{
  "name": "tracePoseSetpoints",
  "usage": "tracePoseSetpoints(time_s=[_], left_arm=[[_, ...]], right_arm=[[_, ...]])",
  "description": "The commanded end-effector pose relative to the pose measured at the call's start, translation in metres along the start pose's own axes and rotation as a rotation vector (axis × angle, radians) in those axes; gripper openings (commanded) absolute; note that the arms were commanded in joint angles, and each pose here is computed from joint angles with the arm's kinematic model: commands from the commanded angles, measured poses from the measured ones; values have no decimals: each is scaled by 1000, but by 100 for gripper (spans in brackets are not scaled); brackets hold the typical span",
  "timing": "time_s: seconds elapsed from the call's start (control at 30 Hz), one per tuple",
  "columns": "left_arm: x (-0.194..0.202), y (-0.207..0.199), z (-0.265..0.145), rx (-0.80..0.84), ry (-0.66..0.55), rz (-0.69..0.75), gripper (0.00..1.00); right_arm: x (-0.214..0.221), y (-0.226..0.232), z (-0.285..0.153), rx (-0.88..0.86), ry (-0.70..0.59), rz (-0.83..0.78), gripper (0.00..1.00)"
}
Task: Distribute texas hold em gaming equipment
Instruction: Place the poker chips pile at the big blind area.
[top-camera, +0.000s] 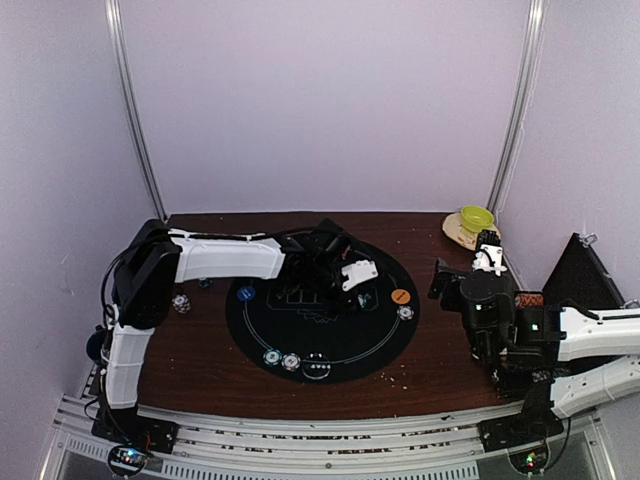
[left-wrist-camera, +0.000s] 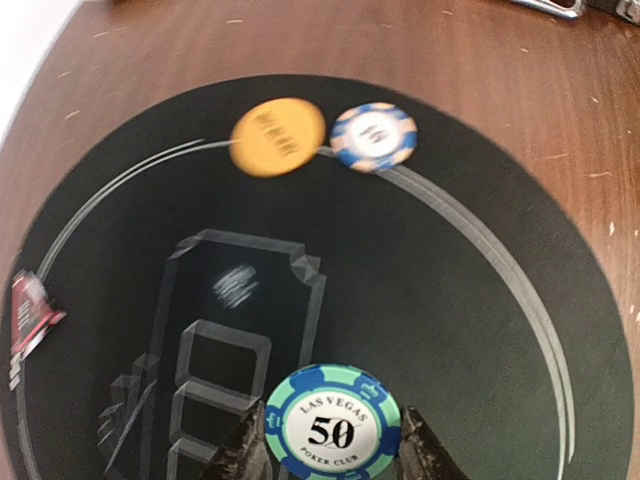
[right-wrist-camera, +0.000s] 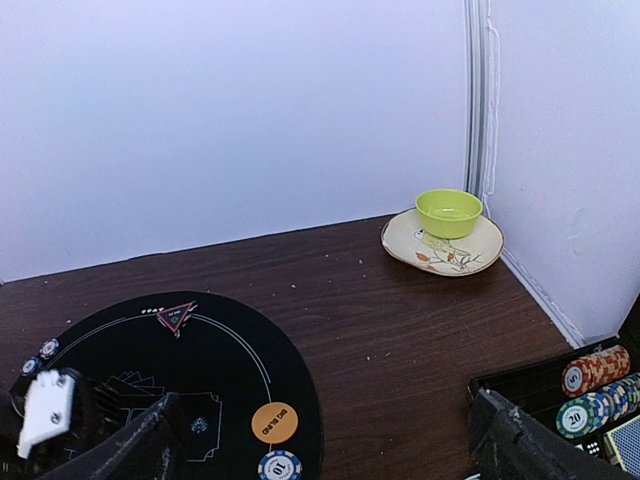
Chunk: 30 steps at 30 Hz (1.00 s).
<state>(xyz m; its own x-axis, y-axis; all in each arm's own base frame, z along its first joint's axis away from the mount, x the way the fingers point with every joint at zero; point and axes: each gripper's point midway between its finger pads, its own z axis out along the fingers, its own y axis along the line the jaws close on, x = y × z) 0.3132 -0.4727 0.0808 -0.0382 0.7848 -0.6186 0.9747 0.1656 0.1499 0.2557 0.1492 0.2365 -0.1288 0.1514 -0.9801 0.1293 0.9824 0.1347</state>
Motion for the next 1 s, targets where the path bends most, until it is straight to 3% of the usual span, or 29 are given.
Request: tracePoseSetpoints(time_s=[0.0,0.3,0.97], left_arm=[[-25,-22,15,66,-38,9,33],[-53,-41,36,113,-84,10,32],[-56,-62,93,134,-39,-39,32]], right_arm=[[-4,-11,-3,23,-20,23,100],[-8,-11,-5,7,-23,43,100],[-18,-18,-11,-20,-36,104,100]])
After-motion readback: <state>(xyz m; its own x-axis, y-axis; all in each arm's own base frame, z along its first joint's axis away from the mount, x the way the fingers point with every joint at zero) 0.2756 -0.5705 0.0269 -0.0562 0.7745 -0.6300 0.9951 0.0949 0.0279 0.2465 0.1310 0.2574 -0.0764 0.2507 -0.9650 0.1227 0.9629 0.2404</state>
